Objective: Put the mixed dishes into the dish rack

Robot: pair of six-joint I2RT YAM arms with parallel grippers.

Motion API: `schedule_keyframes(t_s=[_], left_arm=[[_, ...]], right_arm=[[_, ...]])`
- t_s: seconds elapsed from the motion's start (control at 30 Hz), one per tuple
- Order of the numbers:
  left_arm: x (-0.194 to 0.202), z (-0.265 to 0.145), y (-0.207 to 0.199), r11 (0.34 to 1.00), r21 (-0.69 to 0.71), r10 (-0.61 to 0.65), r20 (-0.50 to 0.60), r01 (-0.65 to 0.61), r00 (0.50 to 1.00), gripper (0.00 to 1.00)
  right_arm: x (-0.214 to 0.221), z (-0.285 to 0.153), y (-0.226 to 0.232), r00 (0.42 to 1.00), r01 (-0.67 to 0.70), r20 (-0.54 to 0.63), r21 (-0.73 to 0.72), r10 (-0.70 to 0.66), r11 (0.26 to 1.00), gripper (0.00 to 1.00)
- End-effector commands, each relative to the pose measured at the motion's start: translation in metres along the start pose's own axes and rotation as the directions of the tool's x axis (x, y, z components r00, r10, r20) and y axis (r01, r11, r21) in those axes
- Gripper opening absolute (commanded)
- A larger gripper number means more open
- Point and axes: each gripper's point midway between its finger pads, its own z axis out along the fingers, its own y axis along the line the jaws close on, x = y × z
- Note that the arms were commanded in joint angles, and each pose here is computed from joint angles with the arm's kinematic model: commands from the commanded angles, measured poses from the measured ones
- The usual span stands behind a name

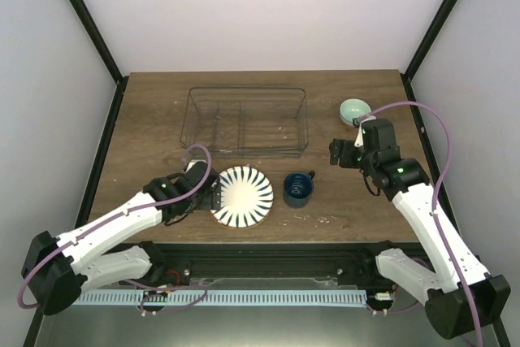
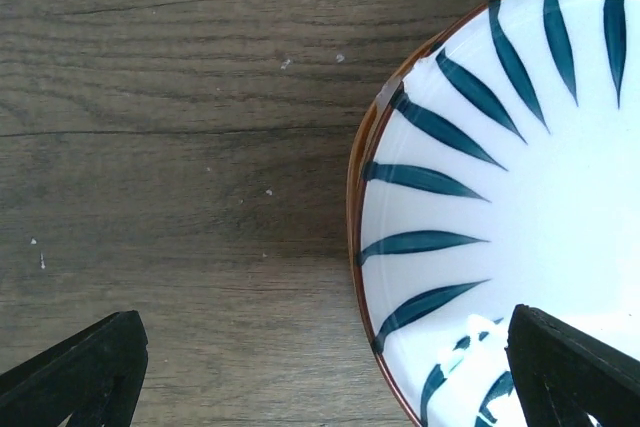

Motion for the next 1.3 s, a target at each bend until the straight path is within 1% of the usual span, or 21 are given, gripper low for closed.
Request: schedule_keyframes(t_s=[0.0, 0.1, 0.2, 0.33, 0.43, 0.5, 0.57, 0.63, 0.73, 0.8, 1.0, 1.13, 1.27], left_arm=[[-0.002, 0.000, -0.005, 0.999, 0.019, -0.043, 0.016, 0.043, 0.999, 1.00], [-0.016, -0.007, -0.016, 0.998, 0.052, -0.033, 0.051, 0.030, 0.998, 1.00], [-0.041, -0.021, -0.034, 0.996, 0.089, -0.007, 0.114, -0.003, 0.993, 1.00], [-0.073, -0.037, -0.062, 0.988, 0.141, 0.040, 0.187, -0.067, 0.982, 1.00], [-0.094, -0.042, -0.075, 0.985, 0.154, 0.045, 0.237, -0.083, 0.970, 1.00], [-0.107, -0.046, -0.079, 0.986, 0.160, 0.005, 0.271, -0.050, 0.963, 1.00], [-0.116, -0.049, -0.087, 0.983, 0.166, 0.030, 0.291, -0.082, 0.956, 1.00], [-0.124, -0.049, -0.088, 0.985, 0.134, 0.062, 0.310, -0.108, 0.949, 1.00], [-0.131, -0.044, -0.088, 0.985, 0.073, 0.122, 0.321, -0.153, 0.939, 1.00], [-0.134, -0.040, -0.091, 0.984, 0.058, 0.141, 0.320, -0.169, 0.937, 1.00], [-0.136, -0.033, -0.104, 0.983, 0.092, 0.124, 0.298, -0.158, 0.946, 1.00], [-0.134, -0.031, -0.101, 0.985, 0.091, 0.112, 0.298, -0.145, 0.948, 1.00], [-0.129, -0.027, -0.098, 0.986, 0.087, 0.109, 0.288, -0.140, 0.952, 1.00]], right_arm=[[0.000, -0.008, 0.007, 0.999, -0.032, -0.018, -0.025, 0.031, 0.999, 0.92], [0.010, 0.000, 0.010, 0.997, -0.055, -0.057, -0.041, 0.053, 0.998, 0.92], [0.027, 0.014, 0.010, 0.992, -0.068, -0.111, -0.032, 0.064, 0.997, 0.92], [0.041, 0.027, 0.003, 0.987, -0.095, -0.129, 0.001, 0.094, 0.995, 0.92], [0.047, 0.032, 0.003, 0.983, -0.104, -0.154, 0.006, 0.104, 0.995, 0.92], [0.052, 0.035, -0.001, 0.979, -0.104, -0.172, 0.029, 0.107, 0.994, 0.92], [0.057, 0.038, -0.004, 0.976, -0.100, -0.187, 0.049, 0.108, 0.994, 0.92], [0.063, 0.041, -0.004, 0.972, -0.100, -0.208, 0.047, 0.108, 0.994, 0.92], [0.075, 0.047, 0.000, 0.964, -0.089, -0.249, 0.046, 0.098, 0.995, 0.92], [0.084, 0.051, 0.005, 0.958, -0.079, -0.272, 0.052, 0.090, 0.996, 0.92], [0.099, 0.062, 0.035, 0.948, -0.075, -0.309, -0.004, 0.070, 0.997, 0.85], [0.105, 0.066, 0.040, 0.943, -0.062, -0.328, 0.005, 0.060, 0.998, 0.82], [0.116, 0.074, 0.042, 0.932, -0.065, -0.357, 0.000, 0.061, 0.998, 0.75]])
